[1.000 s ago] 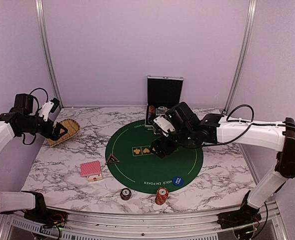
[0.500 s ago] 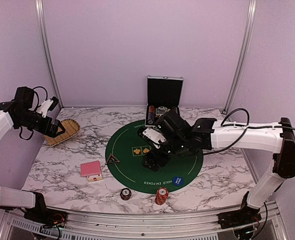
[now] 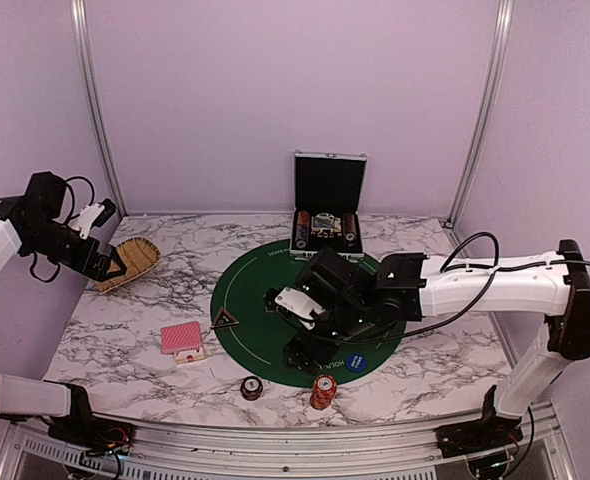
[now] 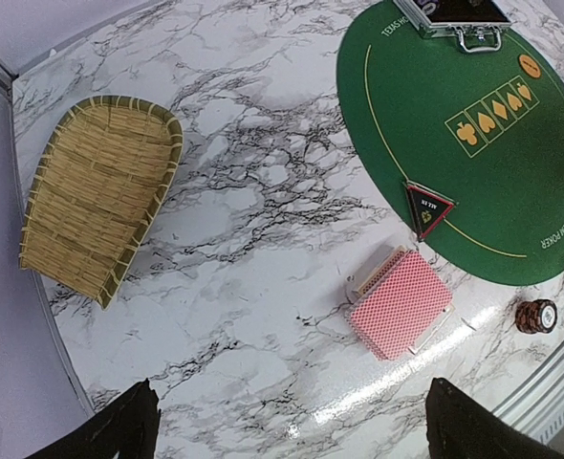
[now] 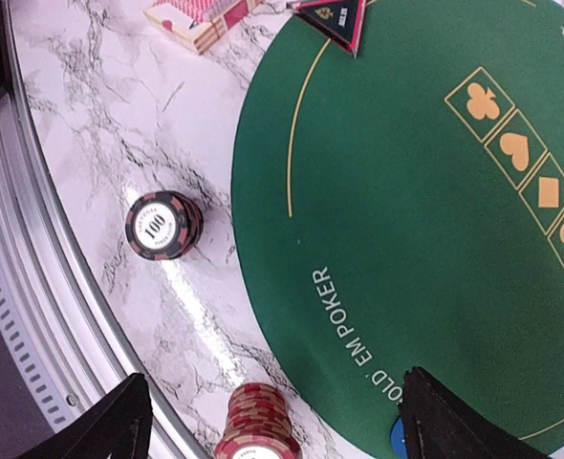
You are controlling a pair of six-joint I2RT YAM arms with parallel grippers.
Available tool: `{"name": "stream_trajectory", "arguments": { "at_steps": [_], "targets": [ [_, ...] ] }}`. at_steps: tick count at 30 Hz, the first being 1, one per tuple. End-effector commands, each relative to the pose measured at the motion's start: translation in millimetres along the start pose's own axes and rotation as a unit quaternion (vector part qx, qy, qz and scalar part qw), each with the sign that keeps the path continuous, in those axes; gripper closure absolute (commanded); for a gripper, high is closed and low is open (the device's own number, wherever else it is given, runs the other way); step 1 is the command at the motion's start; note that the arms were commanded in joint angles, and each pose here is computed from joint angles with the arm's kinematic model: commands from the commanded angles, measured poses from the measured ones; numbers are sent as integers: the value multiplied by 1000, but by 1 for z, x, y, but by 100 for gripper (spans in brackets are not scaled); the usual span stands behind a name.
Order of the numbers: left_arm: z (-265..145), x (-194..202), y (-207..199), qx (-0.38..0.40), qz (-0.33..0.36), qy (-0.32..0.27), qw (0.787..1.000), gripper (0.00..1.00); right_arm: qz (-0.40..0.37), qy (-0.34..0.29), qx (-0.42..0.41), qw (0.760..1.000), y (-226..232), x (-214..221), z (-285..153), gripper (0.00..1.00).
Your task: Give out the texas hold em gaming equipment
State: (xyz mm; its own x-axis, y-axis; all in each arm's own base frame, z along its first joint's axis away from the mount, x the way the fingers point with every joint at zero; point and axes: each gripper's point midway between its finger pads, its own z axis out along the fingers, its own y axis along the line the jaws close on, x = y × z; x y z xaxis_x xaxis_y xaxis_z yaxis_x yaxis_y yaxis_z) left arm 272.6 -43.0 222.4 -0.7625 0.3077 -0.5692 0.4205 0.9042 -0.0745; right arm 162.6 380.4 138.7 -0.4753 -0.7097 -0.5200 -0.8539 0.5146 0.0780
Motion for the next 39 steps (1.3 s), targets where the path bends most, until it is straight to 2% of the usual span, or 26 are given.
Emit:
{"name": "stream_trajectory", "arguments": {
  "at_steps": [1, 7, 16, 33, 39],
  "targets": [
    [-13, 0, -11, 16, 6, -4, 1000, 1, 8, 23, 1, 1000, 3, 23, -11, 13],
    [-14, -2, -13, 23, 6, -5, 1000, 1, -7, 60, -27, 998, 24, 48, -5, 9],
    [-17, -2, -18, 33, 7, -6, 999, 1, -7, 78, -19, 997, 20, 60, -1, 5],
    [-21, -5, -23, 47, 7, -9, 999, 1, -8, 102, -2, 995, 12, 81, 12, 12],
    [-23, -6, -23, 45, 7, -10, 999, 1, -7, 102, -1, 995, 11, 84, 16, 17]
  ]
}}
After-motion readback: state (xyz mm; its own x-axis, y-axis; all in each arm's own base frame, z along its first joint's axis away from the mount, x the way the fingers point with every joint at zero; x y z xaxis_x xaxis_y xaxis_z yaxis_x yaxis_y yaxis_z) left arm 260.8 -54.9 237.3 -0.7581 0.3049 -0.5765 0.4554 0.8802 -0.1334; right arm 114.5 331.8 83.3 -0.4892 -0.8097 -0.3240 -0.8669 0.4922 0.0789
